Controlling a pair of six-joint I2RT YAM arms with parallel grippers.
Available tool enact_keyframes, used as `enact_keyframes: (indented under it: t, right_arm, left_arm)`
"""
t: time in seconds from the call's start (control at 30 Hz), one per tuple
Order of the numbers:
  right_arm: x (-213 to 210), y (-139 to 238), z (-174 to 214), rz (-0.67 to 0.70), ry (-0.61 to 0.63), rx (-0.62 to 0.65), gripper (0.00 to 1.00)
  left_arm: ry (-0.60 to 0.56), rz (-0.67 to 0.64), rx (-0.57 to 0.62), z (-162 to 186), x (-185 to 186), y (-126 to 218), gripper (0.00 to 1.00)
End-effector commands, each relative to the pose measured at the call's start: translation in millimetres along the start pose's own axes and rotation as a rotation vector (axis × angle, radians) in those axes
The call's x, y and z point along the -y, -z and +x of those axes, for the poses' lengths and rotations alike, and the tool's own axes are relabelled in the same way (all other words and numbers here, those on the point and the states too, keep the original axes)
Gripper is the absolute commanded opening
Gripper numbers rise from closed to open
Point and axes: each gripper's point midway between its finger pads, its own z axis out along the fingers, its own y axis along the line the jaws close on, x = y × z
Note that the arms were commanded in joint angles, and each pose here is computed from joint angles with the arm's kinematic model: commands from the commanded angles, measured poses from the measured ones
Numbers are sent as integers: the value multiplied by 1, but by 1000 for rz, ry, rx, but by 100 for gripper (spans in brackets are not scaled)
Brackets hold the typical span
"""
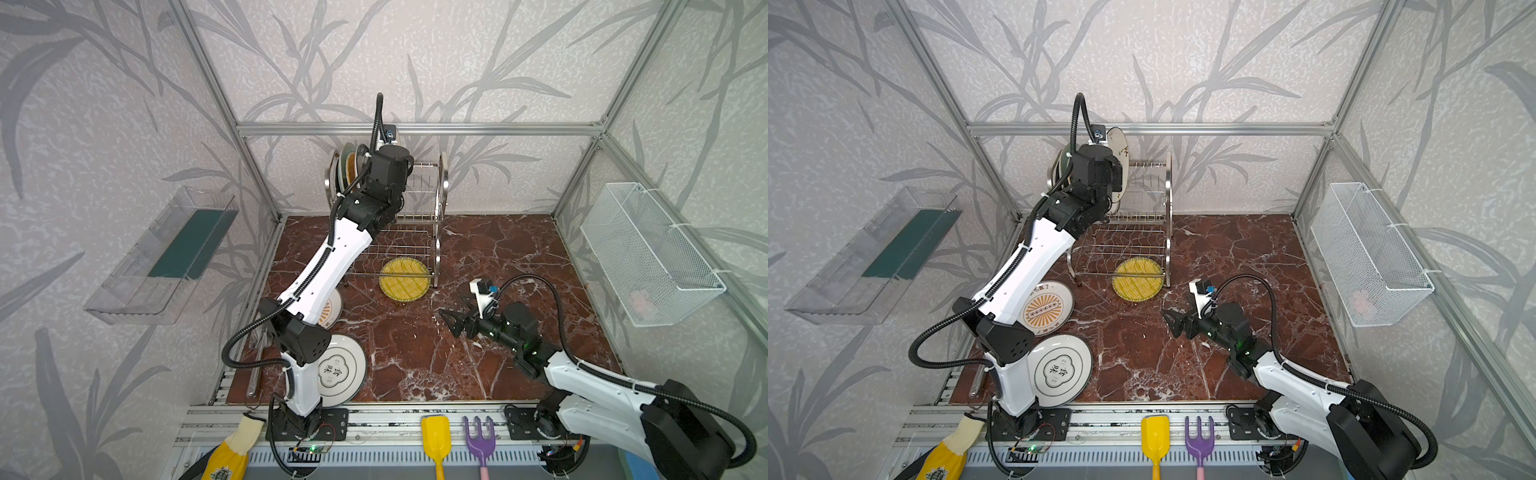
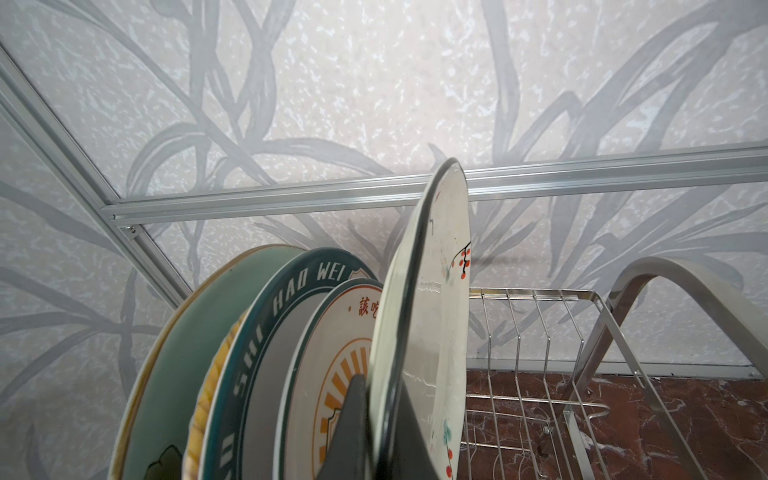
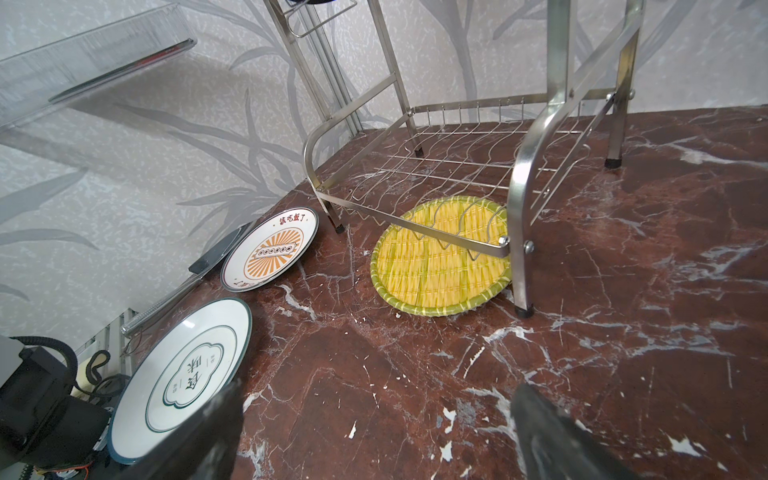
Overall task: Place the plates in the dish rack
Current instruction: 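Lower the berry-sprig plate into the rack's upper tier with the left gripper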
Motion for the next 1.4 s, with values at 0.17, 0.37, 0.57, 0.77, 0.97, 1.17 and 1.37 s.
enact_keyframes:
  t: [0.17,0.37,0.57,0.77,0.97,1.17,1.37]
  right_arm:
    - [-8,-3,-13,-28,25,36,99]
    - [-8,-3,-14,-26,25,35,99]
    - [-7,-3,-13,-21,24,32,99]
    - [-6,-4,-12,-15,24,28,99]
    - [-5,-5,-11,-16,19,20,99]
    - [-5,-6,-10,-14,16,18,99]
    - [-5,-6,-10,-13,15,18,99]
  left_arm:
    - [143,-70,115,-43,-25,13,0]
    - [128,-50,88,-32,-17,6,0]
    - [112,-39,61,-23,-12,3,0]
    - [104,-33,38,-15,-10,5,0]
    - [88,-36,11,-7,-8,8,0]
    - [66,-35,9,-6,0,16,0]
    - [34,-52,7,-4,8,24,0]
